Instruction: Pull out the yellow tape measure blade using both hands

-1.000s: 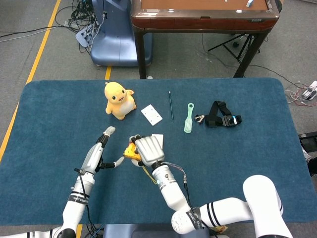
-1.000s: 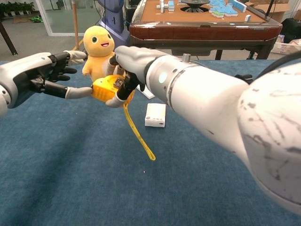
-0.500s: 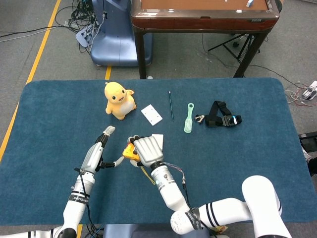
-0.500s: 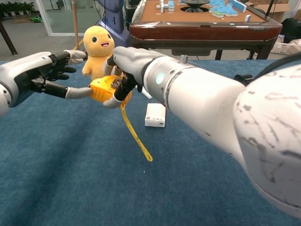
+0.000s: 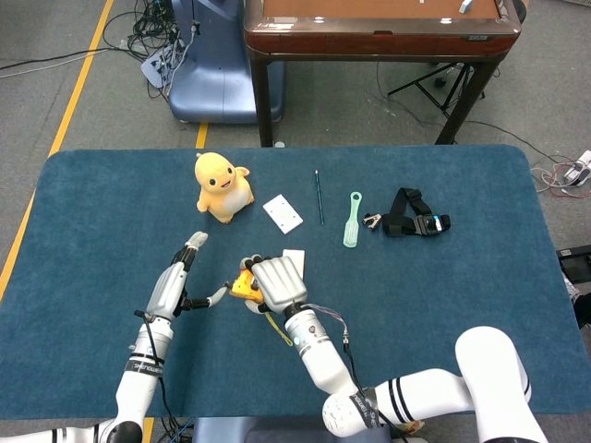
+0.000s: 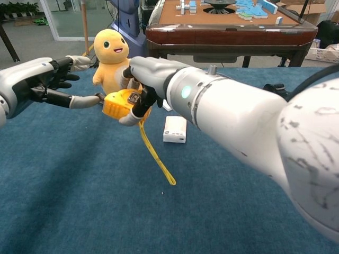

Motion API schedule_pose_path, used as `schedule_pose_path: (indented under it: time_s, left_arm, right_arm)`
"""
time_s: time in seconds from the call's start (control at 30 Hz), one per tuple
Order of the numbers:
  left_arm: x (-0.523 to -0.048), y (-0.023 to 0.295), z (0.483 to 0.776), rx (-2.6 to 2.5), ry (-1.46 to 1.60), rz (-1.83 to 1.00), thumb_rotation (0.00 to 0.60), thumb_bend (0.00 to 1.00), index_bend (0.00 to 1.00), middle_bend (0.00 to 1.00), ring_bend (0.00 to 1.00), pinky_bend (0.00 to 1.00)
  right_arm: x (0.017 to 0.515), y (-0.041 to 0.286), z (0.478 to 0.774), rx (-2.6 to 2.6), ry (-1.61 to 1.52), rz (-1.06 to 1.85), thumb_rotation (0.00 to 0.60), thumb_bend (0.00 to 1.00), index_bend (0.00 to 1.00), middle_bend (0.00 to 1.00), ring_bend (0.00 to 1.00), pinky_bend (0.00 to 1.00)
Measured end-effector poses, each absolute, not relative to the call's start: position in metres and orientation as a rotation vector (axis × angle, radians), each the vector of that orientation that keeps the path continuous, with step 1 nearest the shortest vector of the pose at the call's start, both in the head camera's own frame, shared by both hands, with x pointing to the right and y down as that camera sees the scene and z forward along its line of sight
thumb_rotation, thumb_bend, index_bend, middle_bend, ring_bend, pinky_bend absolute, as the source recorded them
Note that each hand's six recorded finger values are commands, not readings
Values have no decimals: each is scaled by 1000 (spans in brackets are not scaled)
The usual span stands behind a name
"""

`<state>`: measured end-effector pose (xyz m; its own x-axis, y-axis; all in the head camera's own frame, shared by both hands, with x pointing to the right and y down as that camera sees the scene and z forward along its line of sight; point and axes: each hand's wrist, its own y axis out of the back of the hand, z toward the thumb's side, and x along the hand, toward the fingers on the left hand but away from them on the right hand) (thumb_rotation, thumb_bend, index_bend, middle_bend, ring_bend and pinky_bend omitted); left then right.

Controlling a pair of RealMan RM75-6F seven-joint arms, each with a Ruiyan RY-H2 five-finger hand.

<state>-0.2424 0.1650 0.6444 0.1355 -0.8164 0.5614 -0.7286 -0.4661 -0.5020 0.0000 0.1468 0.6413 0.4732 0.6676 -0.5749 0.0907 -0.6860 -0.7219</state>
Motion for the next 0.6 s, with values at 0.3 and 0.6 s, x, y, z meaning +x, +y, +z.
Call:
schedule_pose_path:
  time_s: [0.3, 0.6]
  left_arm:
    - [-249, 162, 646, -2259, 1598, -1259, 600, 232, 171, 0, 0, 0]
    - [-253, 160, 647, -2250, 1611, -1261, 600, 278, 333, 0, 0, 0]
  right_arm:
    - [1, 145, 639, -2100, -630, 1194, 600, 696, 690, 711, 652, 450]
    - [4, 144, 640, -2099, -630, 1199, 600, 696, 691, 711, 656, 450]
